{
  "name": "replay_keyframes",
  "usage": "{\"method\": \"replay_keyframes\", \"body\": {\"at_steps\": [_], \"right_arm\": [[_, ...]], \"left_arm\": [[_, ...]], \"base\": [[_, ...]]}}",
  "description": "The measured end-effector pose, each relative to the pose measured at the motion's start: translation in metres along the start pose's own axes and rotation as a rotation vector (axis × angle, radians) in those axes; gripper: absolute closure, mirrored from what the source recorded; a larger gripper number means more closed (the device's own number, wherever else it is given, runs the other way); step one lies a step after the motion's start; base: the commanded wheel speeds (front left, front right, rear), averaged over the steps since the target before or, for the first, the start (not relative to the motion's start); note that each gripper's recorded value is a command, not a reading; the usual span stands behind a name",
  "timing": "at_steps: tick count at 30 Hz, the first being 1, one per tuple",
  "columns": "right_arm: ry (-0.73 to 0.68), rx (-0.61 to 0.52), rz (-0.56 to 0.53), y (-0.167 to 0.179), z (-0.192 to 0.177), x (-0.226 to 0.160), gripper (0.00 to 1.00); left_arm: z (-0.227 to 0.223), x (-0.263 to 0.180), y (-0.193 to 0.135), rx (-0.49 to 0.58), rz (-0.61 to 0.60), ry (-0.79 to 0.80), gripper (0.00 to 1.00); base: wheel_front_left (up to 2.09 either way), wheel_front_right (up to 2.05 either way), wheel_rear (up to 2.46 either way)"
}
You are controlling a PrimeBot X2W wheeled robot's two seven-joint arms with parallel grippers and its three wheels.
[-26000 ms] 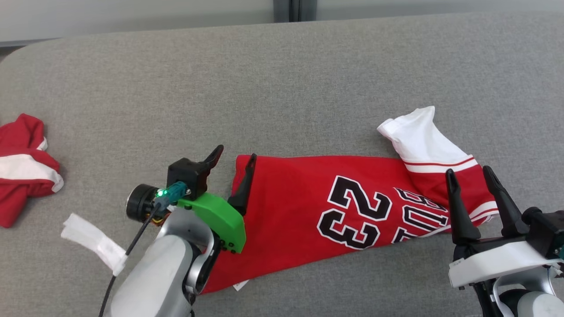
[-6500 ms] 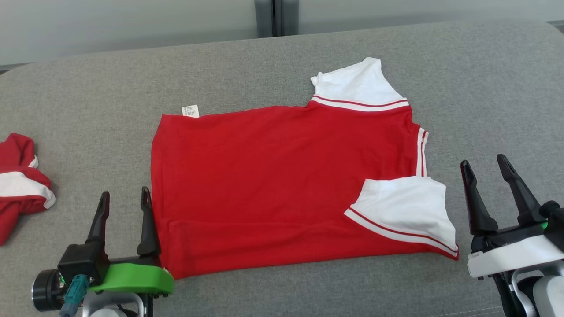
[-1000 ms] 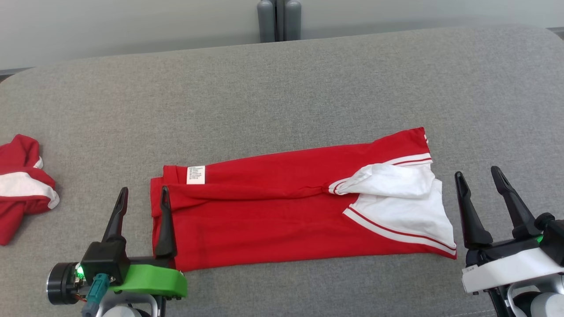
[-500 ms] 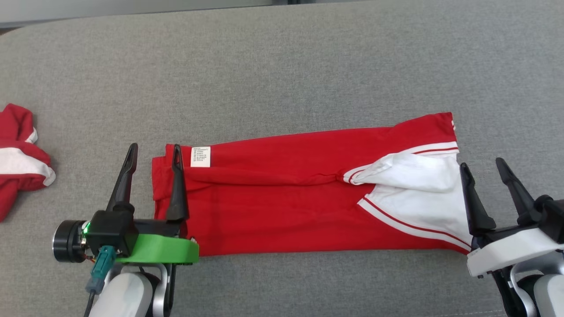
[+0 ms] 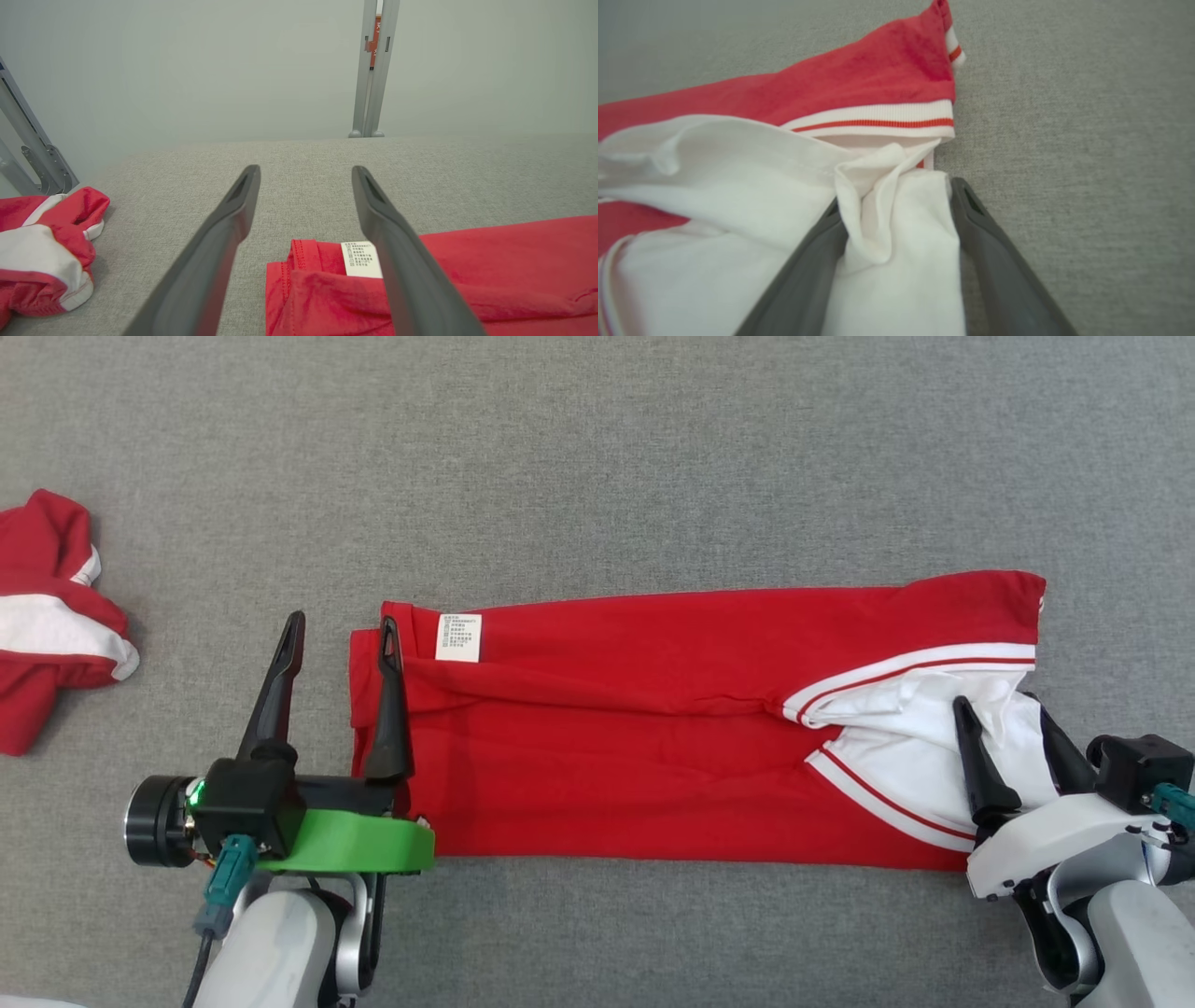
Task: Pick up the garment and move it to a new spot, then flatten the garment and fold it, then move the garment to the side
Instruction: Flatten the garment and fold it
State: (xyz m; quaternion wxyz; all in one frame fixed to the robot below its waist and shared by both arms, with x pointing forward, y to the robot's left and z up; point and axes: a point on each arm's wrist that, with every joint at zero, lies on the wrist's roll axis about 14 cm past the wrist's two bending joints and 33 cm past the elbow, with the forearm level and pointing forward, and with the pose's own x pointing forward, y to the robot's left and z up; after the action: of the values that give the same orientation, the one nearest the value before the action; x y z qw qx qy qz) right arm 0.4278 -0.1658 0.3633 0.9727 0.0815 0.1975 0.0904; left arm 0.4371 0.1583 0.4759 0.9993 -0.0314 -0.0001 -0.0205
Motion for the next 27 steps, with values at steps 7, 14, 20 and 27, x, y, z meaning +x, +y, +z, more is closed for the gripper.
{"method": "replay_keyframes", "body": {"at_steps": [7, 14, 20, 27], "right_arm": [[-0.037, 0.03, 0.014, 0.001, 0.008, -0.007, 1.0], [-0.079, 0.007, -0.125, -0.058, 0.027, -0.039, 1.0], [-0.118, -0.065, -0.155, -0.075, 0.055, -0.058, 1.0], [-0.206, -0.136, 0.042, 0.002, 0.113, -0.051, 1.0]], "left_arm": [[0.005, -0.004, -0.003, 0.0, -0.003, -0.012, 0.0], [0.007, -0.015, -0.006, -0.001, -0.008, -0.012, 0.0], [0.015, -0.024, -0.01, -0.004, -0.017, -0.027, 0.0], [0.023, -0.031, -0.014, 0.0, -0.023, -0.047, 0.0]], "base": [[0.0, 0.0, 0.0], [0.0, 0.0, 0.0], [0.0, 0.0, 0.0], [0.0, 0.0, 0.0]]}}
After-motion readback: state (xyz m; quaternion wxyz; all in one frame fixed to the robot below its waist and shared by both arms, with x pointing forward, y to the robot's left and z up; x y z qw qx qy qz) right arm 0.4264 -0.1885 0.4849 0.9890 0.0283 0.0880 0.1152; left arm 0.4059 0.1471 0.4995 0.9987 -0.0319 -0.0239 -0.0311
